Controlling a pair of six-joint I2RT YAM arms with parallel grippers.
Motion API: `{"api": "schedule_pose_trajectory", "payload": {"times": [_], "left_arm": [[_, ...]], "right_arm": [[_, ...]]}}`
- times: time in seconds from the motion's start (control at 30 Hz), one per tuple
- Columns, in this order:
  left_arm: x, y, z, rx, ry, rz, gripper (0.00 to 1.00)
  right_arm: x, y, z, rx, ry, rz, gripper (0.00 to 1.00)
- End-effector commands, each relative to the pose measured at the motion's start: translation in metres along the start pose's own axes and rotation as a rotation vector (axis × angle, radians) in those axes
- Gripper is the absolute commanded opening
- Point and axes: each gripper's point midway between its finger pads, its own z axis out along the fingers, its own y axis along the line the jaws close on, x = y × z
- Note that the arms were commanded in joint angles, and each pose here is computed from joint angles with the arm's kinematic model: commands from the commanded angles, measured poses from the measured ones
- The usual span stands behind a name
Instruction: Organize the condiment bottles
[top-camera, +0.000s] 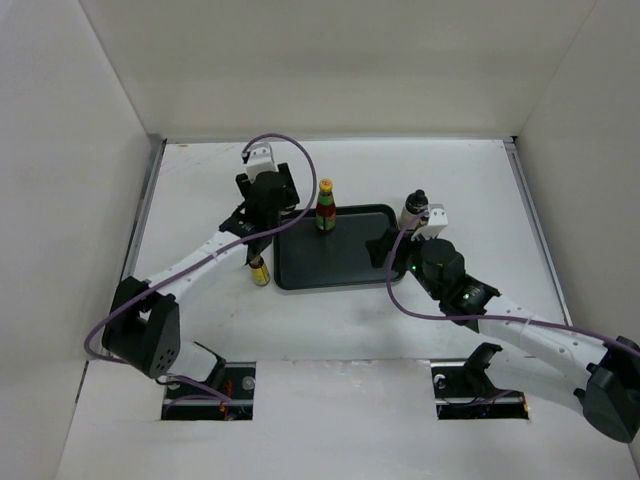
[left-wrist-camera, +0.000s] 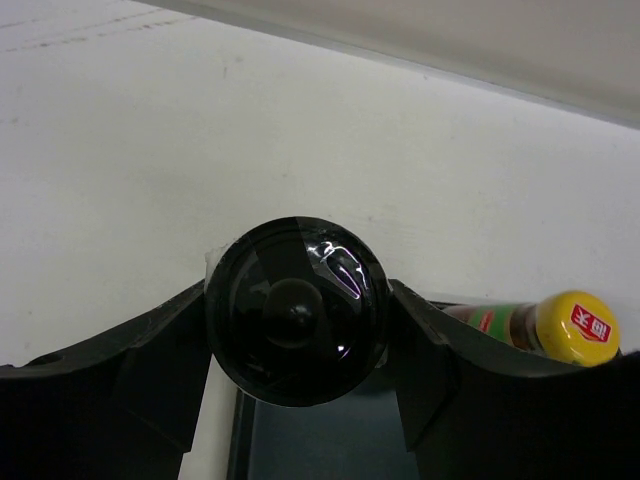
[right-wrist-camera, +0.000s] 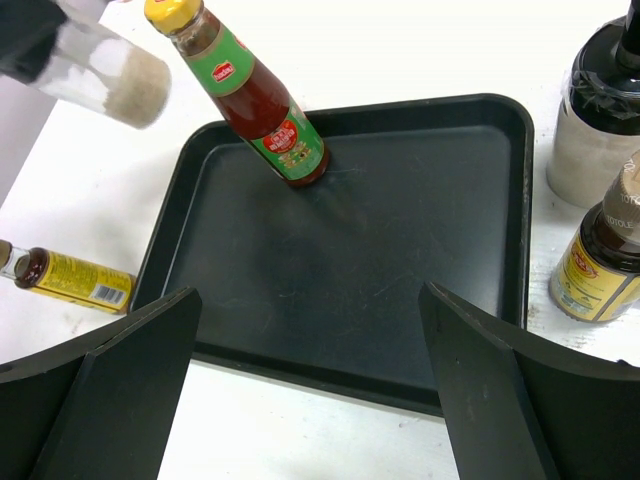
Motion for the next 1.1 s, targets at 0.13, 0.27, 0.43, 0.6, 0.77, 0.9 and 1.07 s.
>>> {"api": "schedule_pose_trajectory", "payload": {"times": [0.13, 0.27, 0.43, 0.6, 0.77, 0.9, 1.07], "left_arm": [[0.031, -0.031, 0.010, 0.072, 0.039, 0.008, 0.44], [0.049, -0.040, 0.013, 0.080, 0.070, 0.022, 0.45], [0.069, -0.037, 0.014, 0.055, 0.099, 0.038, 0.51], [0.076, -0.030, 0.013, 0.032, 0.107, 0.049, 0.69], [0.059, -0.028, 0.004, 0.036, 0.073, 0.029, 0.75], [0.028, -0.026, -0.017, 0.052, 0.012, -0.006, 0.75], [-0.010, -0.003, -0.056, 0.065, -0.053, -0.065, 0.74]], "right_arm": [[-0.023, 0.014, 0.000, -0.047, -0.069, 0.035, 0.97], [-0.023, 0.015, 0.000, -0.048, -0.070, 0.036, 0.97], [-0.024, 0.015, -0.001, -0.049, -0.071, 0.036, 0.97], [-0.024, 0.015, -0.001, -0.050, -0.074, 0.036, 0.98], [-0.026, 0.015, -0.003, -0.053, -0.080, 0.038, 0.98], [-0.026, 0.015, -0.003, -0.053, -0.080, 0.037, 0.98], [-0.026, 0.016, -0.003, -0.055, -0.080, 0.035, 0.98]]}}
